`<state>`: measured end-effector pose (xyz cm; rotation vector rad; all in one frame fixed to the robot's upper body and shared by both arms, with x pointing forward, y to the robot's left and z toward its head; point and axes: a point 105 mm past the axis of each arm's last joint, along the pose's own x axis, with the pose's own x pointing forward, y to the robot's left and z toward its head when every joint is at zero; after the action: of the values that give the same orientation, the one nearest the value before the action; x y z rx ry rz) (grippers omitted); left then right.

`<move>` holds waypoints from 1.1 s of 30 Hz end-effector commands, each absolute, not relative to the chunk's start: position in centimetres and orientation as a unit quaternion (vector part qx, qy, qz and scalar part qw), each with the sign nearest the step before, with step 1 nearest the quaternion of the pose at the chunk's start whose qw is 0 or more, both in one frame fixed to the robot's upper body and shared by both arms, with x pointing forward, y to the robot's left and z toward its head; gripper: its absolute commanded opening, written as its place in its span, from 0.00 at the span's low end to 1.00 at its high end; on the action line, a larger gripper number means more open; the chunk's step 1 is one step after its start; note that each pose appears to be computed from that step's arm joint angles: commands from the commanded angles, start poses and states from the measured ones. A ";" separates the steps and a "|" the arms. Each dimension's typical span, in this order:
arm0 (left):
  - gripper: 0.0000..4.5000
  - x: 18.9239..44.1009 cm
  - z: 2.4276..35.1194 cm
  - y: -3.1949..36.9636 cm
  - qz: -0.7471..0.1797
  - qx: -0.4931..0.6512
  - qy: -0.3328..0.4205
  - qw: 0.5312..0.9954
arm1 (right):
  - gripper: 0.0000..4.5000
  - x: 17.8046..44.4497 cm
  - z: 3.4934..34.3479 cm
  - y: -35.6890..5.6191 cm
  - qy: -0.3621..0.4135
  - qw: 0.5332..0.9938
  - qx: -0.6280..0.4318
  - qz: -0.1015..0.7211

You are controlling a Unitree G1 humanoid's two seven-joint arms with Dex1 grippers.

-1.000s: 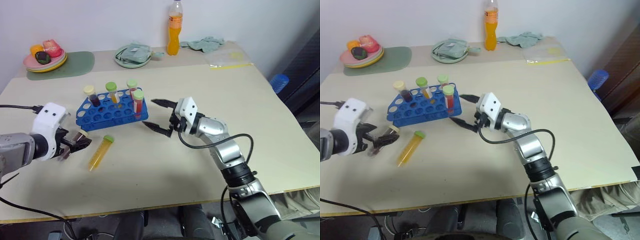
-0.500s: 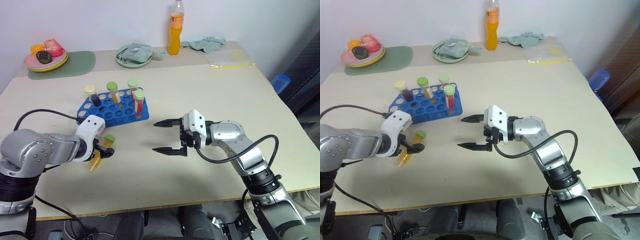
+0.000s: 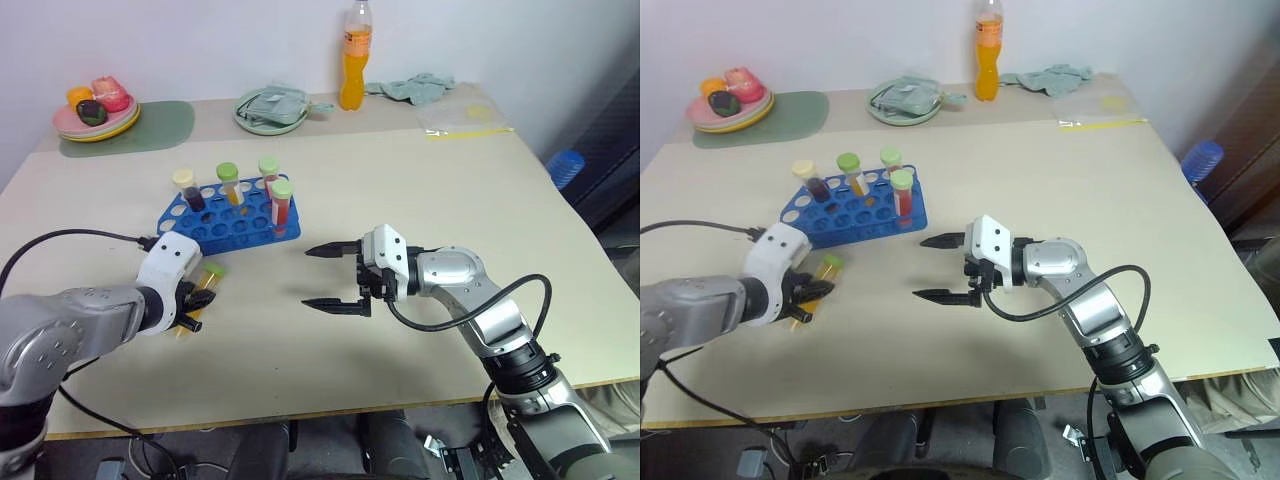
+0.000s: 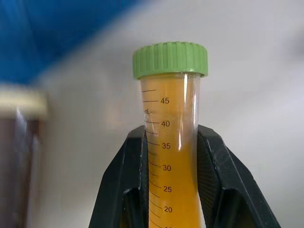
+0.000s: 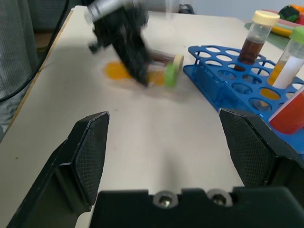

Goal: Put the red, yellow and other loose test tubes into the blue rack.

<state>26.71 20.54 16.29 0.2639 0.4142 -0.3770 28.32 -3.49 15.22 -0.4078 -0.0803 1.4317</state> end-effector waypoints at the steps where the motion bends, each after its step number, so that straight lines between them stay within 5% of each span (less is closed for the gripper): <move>1: 0.19 27.6 22.2 21.4 -0.120 0.116 -0.016 0.986 | 0.91 28.1 15.5 -3.4 -0.049 0.735 -0.180 0.652; 12: 0.19 32.6 20.8 16.3 0.030 0.108 -0.243 0.963 | 0.91 28.1 15.6 -2.2 -0.058 0.735 -0.174 0.653; 33: 0.19 37.5 16.6 14.5 0.038 0.061 -0.237 0.969 | 0.91 28.3 15.7 -2.6 -0.054 0.757 -0.168 0.629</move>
<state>37.43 14.42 15.99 0.1401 -0.4463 0.0737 28.81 -2.78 14.54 -0.3618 -0.0654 1.3616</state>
